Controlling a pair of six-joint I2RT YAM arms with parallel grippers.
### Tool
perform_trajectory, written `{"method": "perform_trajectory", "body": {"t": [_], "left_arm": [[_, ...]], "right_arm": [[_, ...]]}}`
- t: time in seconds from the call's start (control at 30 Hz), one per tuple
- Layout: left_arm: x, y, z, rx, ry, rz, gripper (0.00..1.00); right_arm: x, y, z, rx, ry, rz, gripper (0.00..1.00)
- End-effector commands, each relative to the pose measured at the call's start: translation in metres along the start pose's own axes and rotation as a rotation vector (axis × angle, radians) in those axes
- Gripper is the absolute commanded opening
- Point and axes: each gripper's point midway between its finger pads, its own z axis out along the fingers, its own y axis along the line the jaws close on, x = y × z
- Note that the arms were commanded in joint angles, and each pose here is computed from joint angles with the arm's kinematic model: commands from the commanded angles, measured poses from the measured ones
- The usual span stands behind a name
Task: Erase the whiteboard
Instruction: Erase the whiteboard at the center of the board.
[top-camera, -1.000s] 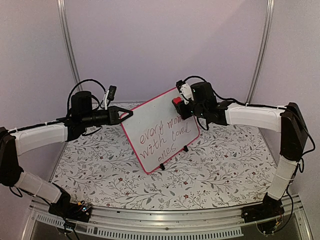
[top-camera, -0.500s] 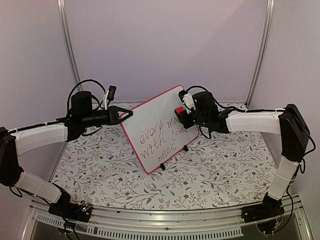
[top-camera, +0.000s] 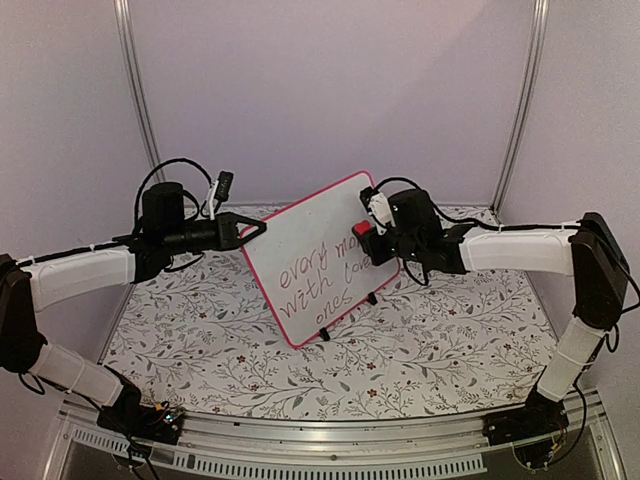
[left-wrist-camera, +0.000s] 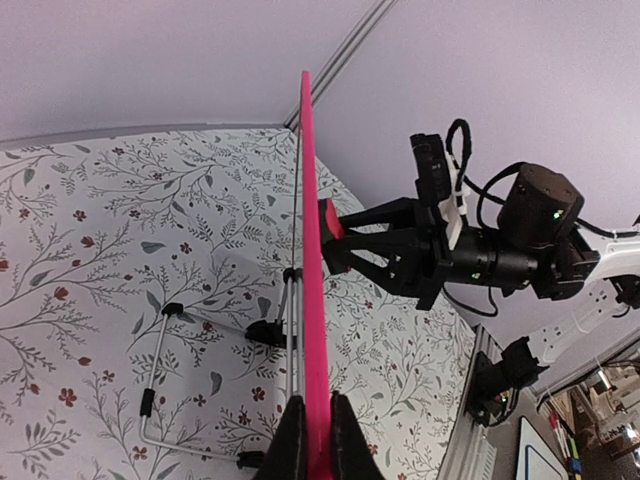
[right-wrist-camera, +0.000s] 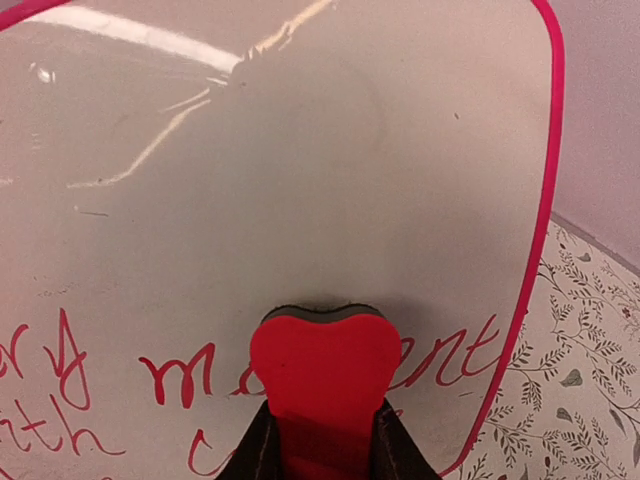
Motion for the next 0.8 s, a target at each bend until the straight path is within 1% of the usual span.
{"method": "perform_trajectory", "body": {"t": [0.0,0.17,0.3,0.43,0.57,0.67,0.77], "left_arm": [[0.003,-0.028,-0.002,0.097,0.019,0.015,0.0],[0.001,-0.024,-0.003,0.073,0.007,0.012,0.0],[0.0,-0.021,-0.005,0.048,-0.009,0.007,0.0],[-0.003,-0.018,-0.006,0.024,-0.025,0.006,0.0],[-0.003,-0.015,-0.007,0.008,-0.033,0.004,0.0],[-0.003,-0.015,-0.007,0.009,-0.032,0.002,0.0],[-0.003,-0.017,-0.007,0.014,-0.031,0.004,0.0]], "right_arm": [[-0.047,0.006,-0.044,0.051,-0.127,-0.043,0.24],[-0.067,0.031,-0.085,0.078,-0.2,-0.104,0.24],[-0.06,0.063,-0.097,0.065,-0.195,-0.169,0.24],[-0.045,0.113,-0.099,0.001,-0.187,-0.235,0.24],[-0.024,0.162,-0.092,-0.039,-0.171,-0.288,0.25],[-0.011,0.189,-0.087,-0.069,-0.156,-0.321,0.24],[0.002,0.203,-0.077,-0.1,-0.135,-0.321,0.24]]}}
